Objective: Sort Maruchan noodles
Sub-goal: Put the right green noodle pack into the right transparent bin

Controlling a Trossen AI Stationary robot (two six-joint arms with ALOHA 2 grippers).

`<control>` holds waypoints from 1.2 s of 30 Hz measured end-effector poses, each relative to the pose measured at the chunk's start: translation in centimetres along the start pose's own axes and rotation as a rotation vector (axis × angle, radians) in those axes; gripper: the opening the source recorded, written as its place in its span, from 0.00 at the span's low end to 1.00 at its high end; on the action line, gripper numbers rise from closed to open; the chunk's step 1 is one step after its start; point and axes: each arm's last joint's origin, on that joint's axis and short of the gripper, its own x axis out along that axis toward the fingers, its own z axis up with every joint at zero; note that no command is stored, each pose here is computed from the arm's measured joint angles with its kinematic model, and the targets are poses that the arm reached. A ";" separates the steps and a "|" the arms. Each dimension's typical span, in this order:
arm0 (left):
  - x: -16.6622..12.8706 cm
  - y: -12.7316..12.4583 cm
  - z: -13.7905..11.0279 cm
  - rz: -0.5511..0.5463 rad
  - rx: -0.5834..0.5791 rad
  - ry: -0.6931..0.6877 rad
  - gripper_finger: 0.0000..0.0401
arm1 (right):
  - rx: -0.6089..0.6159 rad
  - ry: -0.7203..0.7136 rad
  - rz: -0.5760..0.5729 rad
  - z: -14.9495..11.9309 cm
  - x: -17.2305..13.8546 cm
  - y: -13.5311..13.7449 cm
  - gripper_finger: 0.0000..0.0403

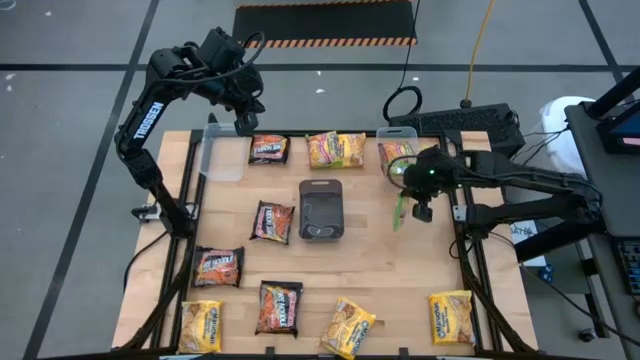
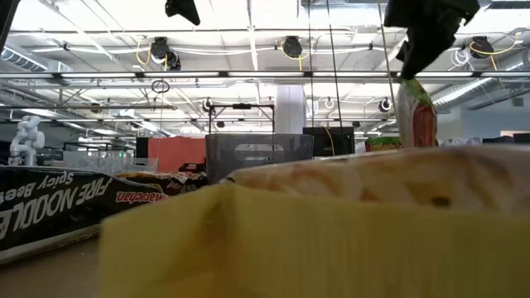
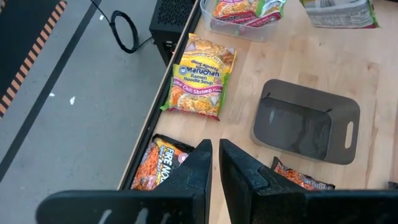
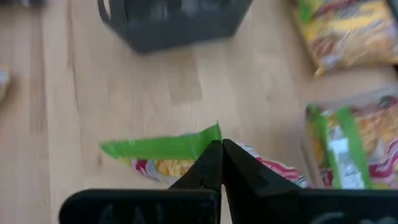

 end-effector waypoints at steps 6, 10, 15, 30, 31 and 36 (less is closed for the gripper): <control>0.0 0.0 0.0 0.000 -0.001 0.000 0.09 | 0.009 -0.197 -0.049 1.0 -1.3 -0.1 0.00; 0.0 0.0 0.0 0.000 -0.007 0.000 0.09 | -0.006 -0.300 -0.109 1.8 -1.8 -0.2 0.00; 0.0 0.0 0.0 0.000 -0.025 0.000 0.09 | -0.022 -0.406 -0.200 2.8 -2.2 -0.7 0.00; 0.0 0.0 0.0 0.000 -0.037 0.000 0.09 | 0.073 -0.628 -0.484 4.8 -3.5 -3.5 0.00; 0.0 0.0 0.0 0.000 -0.037 0.000 0.09 | 0.081 -0.636 -0.494 5.0 -3.5 -3.8 0.00; 0.0 0.0 0.0 -0.001 -0.037 0.001 0.09 | 0.122 -0.655 -0.554 5.4 -3.3 -5.1 0.00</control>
